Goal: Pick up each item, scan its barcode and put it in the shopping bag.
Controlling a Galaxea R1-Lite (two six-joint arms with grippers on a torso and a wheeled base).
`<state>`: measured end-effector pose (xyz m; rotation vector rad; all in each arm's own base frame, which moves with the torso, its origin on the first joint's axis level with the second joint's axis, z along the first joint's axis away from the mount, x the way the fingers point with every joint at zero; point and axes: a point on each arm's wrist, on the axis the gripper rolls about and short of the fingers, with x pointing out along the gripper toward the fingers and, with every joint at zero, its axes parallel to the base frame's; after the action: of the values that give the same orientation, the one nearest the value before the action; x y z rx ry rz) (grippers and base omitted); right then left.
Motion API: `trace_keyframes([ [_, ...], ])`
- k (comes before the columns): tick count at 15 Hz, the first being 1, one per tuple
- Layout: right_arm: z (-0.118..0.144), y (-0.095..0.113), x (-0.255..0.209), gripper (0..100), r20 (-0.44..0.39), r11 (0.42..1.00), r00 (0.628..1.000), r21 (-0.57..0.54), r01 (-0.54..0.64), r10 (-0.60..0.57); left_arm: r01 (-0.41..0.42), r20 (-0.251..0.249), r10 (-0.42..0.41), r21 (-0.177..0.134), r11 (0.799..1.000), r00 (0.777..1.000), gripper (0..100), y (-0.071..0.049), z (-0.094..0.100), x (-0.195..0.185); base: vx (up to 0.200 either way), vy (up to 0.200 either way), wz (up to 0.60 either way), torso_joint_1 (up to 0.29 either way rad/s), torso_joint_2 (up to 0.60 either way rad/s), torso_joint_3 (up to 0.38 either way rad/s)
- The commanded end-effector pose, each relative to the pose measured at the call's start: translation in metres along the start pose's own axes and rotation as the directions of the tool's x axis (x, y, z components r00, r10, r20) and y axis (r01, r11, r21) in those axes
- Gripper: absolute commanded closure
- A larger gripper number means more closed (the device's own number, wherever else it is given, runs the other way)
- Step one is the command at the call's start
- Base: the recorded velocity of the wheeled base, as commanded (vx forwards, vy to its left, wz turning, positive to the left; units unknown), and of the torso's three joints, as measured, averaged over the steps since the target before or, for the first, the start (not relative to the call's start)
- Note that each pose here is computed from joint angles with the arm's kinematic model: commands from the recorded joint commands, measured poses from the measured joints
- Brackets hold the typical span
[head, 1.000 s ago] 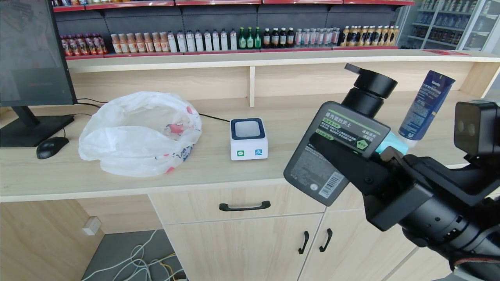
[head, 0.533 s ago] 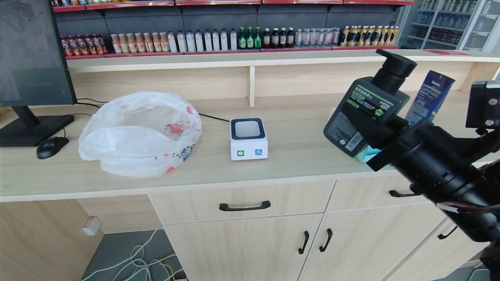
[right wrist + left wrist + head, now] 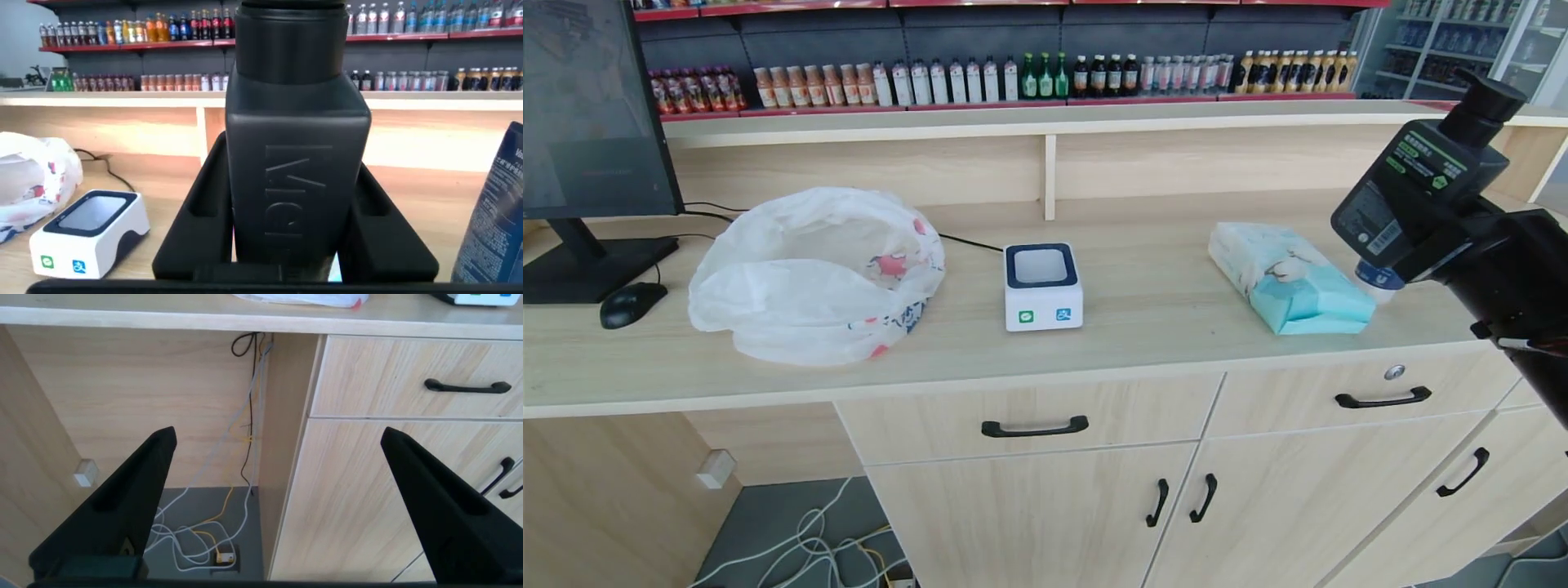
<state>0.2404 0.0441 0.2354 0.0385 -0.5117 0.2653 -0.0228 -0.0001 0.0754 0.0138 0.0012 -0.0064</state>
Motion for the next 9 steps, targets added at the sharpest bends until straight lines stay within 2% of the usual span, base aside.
trace_keyframes([
  [1, 0.0019, -0.0005, -0.0013, 100, 0.005, 1.0, 1.0, -0.002, 0.002, -0.002, 0.0, 0.001, 0.0, -0.002, 1.0, 1.0, 0, 0.0, 0.0001, 0.0, -0.2, 0.0, 0.0, 0.017, 0.0, -0.007],
  [3, 0.0024, -0.0005, -0.0014, 100, 0.007, 1.0, 1.0, -0.001, 0.002, -0.002, 0.0, 0.001, 0.0, 0.0, 1.0, 1.0, 0, 0.0, 0.0001, 0.0, -0.2, 0.0, 0.0, -0.007, 0.0, 0.002],
  [8, 0.003, 0.0, -0.0032, 100, 0.005, 1.0, 1.0, -0.001, 0.002, -0.002, 0.0, 0.001, 0.0, 0.0, 1.0, 1.0, 0, 0.0, 0.0001, 0.0, 0.0, 0.0, 0.0, 0.0, 0.0, 0.0],
  [9, 0.003, 0.0, -0.0032, 100, 0.005, 1.0, 1.0, -0.001, 0.002, -0.002, 0.0, 0.001, 0.0, 0.0, 1.0, 1.0, 0, 0.0, 0.0001, 0.0, 0.0, 0.2, 0.0, 0.022, 0.01, 0.002],
])
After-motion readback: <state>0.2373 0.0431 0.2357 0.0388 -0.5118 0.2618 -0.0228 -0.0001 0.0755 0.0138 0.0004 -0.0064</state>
